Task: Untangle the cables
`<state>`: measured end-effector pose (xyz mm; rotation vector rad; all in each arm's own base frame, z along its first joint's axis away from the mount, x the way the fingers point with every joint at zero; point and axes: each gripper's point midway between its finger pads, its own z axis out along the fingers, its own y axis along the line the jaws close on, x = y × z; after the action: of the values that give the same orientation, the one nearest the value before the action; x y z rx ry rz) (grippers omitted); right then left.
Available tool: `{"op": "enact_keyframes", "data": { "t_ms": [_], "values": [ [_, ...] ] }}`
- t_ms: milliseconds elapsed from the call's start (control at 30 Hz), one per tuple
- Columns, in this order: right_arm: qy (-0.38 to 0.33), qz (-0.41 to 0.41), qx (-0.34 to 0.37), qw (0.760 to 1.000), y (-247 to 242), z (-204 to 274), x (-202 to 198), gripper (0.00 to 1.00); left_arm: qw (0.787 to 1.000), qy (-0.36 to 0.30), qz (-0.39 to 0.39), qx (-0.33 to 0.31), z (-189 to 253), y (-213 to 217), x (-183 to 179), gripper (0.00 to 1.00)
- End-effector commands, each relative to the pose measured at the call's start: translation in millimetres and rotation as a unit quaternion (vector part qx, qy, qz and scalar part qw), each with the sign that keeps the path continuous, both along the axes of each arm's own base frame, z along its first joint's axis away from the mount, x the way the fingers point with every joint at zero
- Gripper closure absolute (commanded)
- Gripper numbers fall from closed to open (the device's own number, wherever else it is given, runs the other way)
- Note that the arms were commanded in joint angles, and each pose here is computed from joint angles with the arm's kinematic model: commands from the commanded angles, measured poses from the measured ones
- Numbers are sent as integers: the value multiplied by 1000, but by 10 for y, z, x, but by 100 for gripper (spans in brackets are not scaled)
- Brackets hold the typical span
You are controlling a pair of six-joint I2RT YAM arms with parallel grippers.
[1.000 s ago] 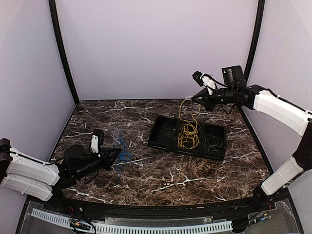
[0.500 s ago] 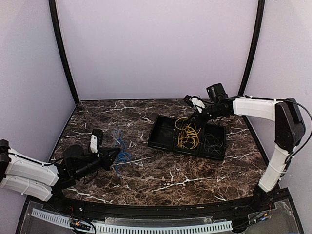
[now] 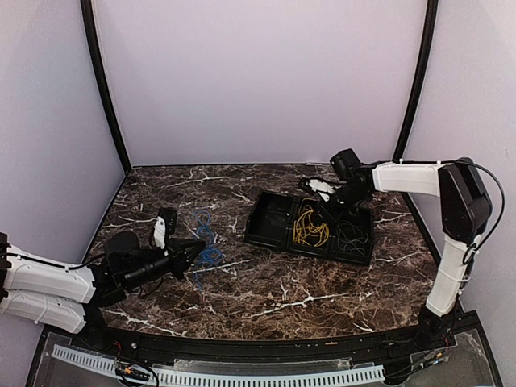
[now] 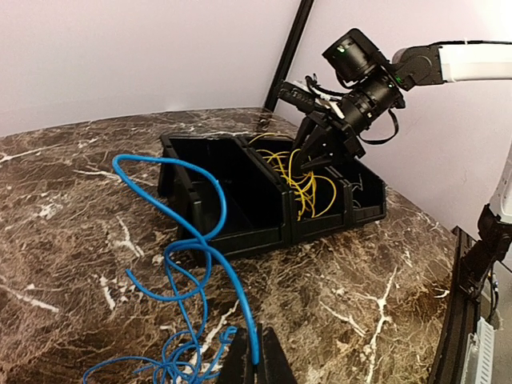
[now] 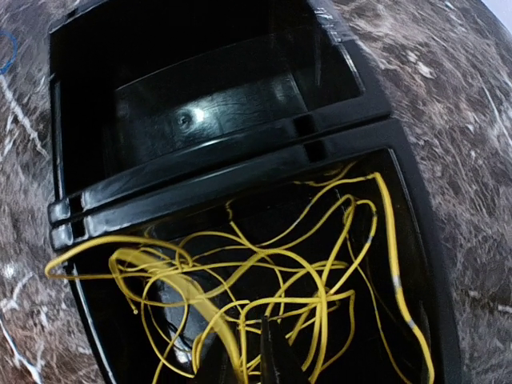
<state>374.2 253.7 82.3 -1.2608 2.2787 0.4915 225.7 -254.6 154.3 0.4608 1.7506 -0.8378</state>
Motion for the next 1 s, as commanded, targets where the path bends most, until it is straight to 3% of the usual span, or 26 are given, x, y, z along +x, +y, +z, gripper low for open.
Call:
{"op": "enact_keyframes", "data": {
  "t_ms": [0,200,333,567,733,967],
  "values": [
    [-35,16,-21,999,-4,422,-49,73,997,-24,-72,0,202,-234,-120,100],
    [-90,99,-5,991,201,1057,-384,50,991,-28,-129,13,292,-404,-215,100],
    [-104,170,56,978,595,1435,-670,43,986,-31,-164,-1,353,-483,-310,100],
    [23,233,195,952,1391,1732,-1011,40,978,-7,-207,1,318,-625,-385,100],
    [113,259,210,936,1778,1543,-1219,36,977,-10,-212,3,379,-671,-363,100],
    [177,261,234,920,1922,1481,-1329,35,975,-8,-221,2,403,-706,-379,100]
  ]
}}
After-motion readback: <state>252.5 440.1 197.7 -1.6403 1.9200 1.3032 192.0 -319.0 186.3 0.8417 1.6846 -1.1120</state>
